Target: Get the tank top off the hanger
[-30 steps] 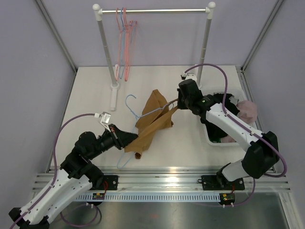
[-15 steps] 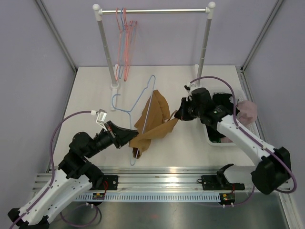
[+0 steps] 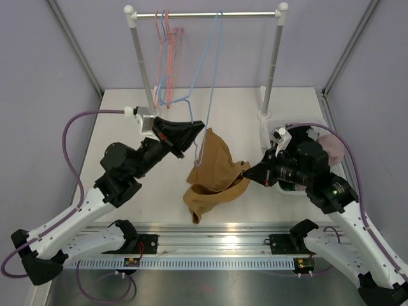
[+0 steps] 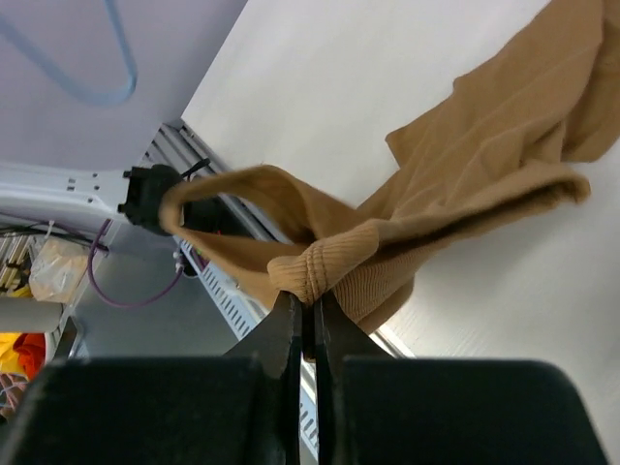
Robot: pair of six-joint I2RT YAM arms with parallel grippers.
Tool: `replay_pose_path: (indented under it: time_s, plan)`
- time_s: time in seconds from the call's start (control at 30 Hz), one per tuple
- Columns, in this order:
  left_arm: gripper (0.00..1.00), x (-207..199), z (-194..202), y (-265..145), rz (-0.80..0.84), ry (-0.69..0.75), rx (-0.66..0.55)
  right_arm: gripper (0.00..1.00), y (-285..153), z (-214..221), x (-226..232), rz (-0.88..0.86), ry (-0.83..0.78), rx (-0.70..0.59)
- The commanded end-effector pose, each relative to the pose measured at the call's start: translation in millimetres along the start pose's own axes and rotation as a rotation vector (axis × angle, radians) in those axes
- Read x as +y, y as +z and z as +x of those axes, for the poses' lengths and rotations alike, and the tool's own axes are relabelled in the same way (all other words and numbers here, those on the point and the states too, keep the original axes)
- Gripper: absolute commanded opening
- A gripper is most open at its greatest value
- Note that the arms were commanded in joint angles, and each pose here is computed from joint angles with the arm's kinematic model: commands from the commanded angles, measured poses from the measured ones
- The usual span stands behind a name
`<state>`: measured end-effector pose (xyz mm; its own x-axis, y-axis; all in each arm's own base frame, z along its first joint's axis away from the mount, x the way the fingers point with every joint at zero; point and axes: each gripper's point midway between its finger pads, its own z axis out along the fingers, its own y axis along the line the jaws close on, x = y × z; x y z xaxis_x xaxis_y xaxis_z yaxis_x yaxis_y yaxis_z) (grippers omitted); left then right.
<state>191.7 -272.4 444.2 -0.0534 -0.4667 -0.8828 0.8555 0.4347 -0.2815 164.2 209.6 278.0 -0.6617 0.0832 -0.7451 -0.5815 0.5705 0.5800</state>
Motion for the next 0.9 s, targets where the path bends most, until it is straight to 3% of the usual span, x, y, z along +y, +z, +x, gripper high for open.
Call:
replay_pose_path:
  time_s: [0.0, 0.1, 0.2, 0.3, 0.5, 0.53, 0.63, 0.77, 0.83, 0.87]
  plan:
    - [0.0, 32.7, -67.2, 22.0, -0.209, 0.179, -0.205, 0.0, -15.9, 9.8, 17.8, -0.078, -0.029, 0.029]
    - [0.0, 44.8, -61.4, 37.0, -0.253, 0.194, -0.186, 0.0, -19.8, 8.9, 17.1, -0.062, -0.02, 0.009]
    - [0.0, 46.8, -34.6, 51.0, -0.254, 0.157, -0.018, 0.0, -16.7, 7.2, 4.6, 0.003, -0.02, 0.003]
    - [0.0, 56.8, -11.9, 48.5, -0.306, 0.097, 0.065, 0.0, -1.8, 0.5, -7.1, 0.044, 0.011, 0.004]
    - [0.0, 68.9, 12.7, 39.2, -0.406, 0.005, 0.186, 0.0, 50.7, -12.7, -70.6, 0.362, 0.073, 0.018]
    - [0.0, 71.8, 19.6, 36.7, -0.423, -0.001, 0.219, 0.02, 62.2, -7.5, -62.9, 0.361, 0.059, 0.042]
    - [0.0, 85.8, 23.4, 37.2, -0.473, -0.003, 0.267, 0.21, 94.0, 4.7, -73.6, 0.443, 0.049, 0.092]
    - [0.0, 98.9, 25.3, 46.0, -0.48, -0.038, 0.335, 0.69, 101.5, 4.9, -85.8, 0.51, 0.068, 0.076]
    - [0.0, 107.9, 36.5, 48.0, -0.509, -0.021, 0.4, 0.85, 91.2, -6.5, -81.8, 0.512, 0.059, 0.021]
    - [0.0, 104.5, 21.6, 54.5, -0.502, -0.013, 0.379, 0.96, 84.8, -10.7, -81.2, 0.523, 0.057, 0.001]
